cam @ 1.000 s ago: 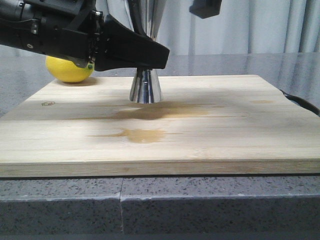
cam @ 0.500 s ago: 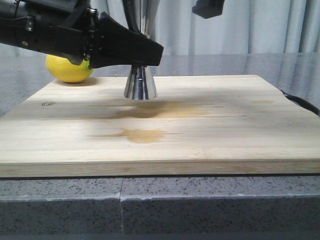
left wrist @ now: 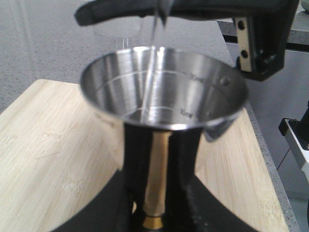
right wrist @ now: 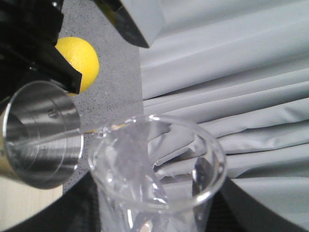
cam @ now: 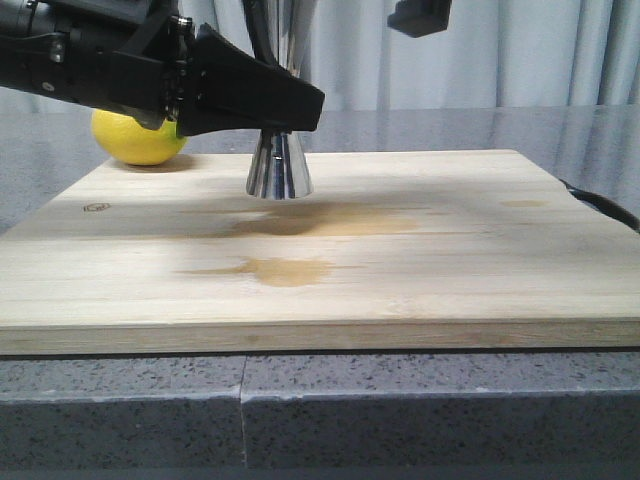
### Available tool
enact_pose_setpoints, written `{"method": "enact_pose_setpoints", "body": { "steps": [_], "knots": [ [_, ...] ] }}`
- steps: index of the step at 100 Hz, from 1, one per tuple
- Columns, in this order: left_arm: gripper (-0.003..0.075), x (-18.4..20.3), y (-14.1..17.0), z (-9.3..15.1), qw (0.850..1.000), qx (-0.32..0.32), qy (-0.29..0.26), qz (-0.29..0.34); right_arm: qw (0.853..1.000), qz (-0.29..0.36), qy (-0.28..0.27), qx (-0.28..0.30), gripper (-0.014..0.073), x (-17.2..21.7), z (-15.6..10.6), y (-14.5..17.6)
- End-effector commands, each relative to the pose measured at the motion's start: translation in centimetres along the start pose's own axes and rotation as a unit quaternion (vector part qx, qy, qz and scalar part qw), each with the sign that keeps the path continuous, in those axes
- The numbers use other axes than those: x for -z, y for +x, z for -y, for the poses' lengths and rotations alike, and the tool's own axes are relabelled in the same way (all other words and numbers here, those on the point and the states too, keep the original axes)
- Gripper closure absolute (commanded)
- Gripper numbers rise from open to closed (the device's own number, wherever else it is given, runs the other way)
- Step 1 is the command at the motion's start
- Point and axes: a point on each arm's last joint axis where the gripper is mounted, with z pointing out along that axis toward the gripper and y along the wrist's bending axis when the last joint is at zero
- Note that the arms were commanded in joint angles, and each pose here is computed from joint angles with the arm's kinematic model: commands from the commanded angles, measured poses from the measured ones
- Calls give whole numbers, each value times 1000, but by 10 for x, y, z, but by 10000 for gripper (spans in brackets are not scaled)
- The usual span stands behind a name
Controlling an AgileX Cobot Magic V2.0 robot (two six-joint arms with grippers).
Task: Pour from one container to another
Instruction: 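Tilt the beaker with the right gripper, pouring liquid into the jigger cup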
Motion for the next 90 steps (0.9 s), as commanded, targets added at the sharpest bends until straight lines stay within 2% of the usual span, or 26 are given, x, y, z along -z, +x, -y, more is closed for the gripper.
{"method": "enact_pose_setpoints", "body": {
  "steps": [1, 90],
  "knots": [
    [739, 8, -33, 10, 997, -23, 25, 69, 997, 26, 66, 12, 389, 10, 26, -7],
    [739, 8, -33, 10, 997, -22, 25, 68, 995, 33, 58, 69, 389, 10, 25, -9]
  ]
}}
